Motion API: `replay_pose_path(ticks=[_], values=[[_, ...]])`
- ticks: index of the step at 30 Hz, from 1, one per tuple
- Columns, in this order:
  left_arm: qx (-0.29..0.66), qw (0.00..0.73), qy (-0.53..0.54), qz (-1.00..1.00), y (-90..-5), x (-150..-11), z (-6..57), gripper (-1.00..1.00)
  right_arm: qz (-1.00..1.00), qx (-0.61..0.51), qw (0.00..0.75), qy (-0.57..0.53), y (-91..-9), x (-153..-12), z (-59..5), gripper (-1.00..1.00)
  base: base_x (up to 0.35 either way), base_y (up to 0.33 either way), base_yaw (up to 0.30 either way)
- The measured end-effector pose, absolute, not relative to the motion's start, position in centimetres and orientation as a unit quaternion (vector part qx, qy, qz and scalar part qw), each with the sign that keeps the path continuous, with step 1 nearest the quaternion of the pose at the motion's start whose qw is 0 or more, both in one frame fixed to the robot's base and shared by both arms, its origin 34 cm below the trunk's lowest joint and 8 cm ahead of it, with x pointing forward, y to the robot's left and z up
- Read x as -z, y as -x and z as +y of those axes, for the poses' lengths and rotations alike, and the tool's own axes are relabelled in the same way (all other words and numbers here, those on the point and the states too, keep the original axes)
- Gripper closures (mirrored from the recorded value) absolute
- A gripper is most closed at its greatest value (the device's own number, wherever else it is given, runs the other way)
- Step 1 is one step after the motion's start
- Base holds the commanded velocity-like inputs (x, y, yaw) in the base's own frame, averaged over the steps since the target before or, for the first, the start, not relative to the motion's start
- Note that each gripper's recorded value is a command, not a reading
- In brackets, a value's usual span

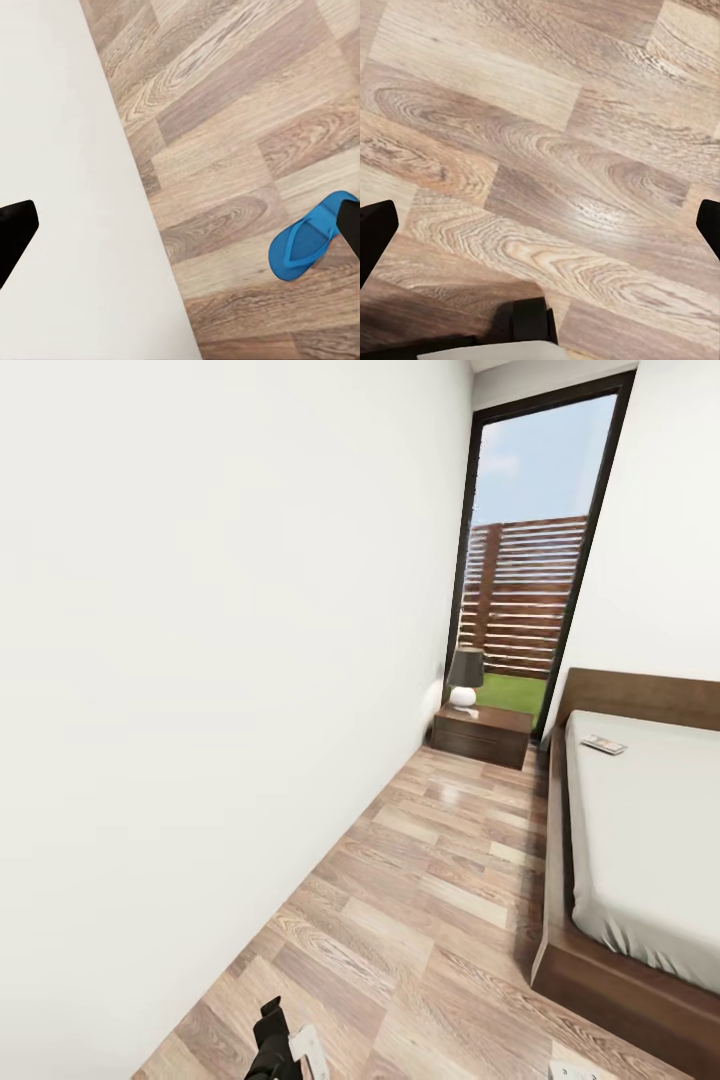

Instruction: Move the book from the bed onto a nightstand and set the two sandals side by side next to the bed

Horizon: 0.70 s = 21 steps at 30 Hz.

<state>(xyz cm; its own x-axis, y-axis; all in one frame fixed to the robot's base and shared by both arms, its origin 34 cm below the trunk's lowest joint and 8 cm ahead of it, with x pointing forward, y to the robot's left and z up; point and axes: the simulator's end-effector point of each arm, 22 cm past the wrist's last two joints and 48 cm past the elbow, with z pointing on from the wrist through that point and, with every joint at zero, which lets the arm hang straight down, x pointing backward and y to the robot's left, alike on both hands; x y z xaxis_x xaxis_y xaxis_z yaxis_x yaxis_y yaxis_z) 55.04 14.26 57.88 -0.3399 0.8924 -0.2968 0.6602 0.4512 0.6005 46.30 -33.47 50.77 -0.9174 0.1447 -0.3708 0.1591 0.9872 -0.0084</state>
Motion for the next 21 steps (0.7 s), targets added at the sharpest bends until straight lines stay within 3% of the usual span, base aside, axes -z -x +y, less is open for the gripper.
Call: replay_pose_path(ticks=[18, 21], values=[[-0.193, 0.301, -0.486, 0.798, -54.7, -54.5, 14.6, -1.0, 0.974, 0.031, 0.21, -0.085, -47.6, -48.9, -35.5, -1.0, 0.0, 0.0, 0.0], [-0.193, 0.299, -0.485, 0.799, -54.6, -53.9, 14.6, -1.0, 0.96, -0.078, 0.217, -0.16, -48.9, -50.4, -35.8, -1.0, 0.0, 0.0, 0.0]])
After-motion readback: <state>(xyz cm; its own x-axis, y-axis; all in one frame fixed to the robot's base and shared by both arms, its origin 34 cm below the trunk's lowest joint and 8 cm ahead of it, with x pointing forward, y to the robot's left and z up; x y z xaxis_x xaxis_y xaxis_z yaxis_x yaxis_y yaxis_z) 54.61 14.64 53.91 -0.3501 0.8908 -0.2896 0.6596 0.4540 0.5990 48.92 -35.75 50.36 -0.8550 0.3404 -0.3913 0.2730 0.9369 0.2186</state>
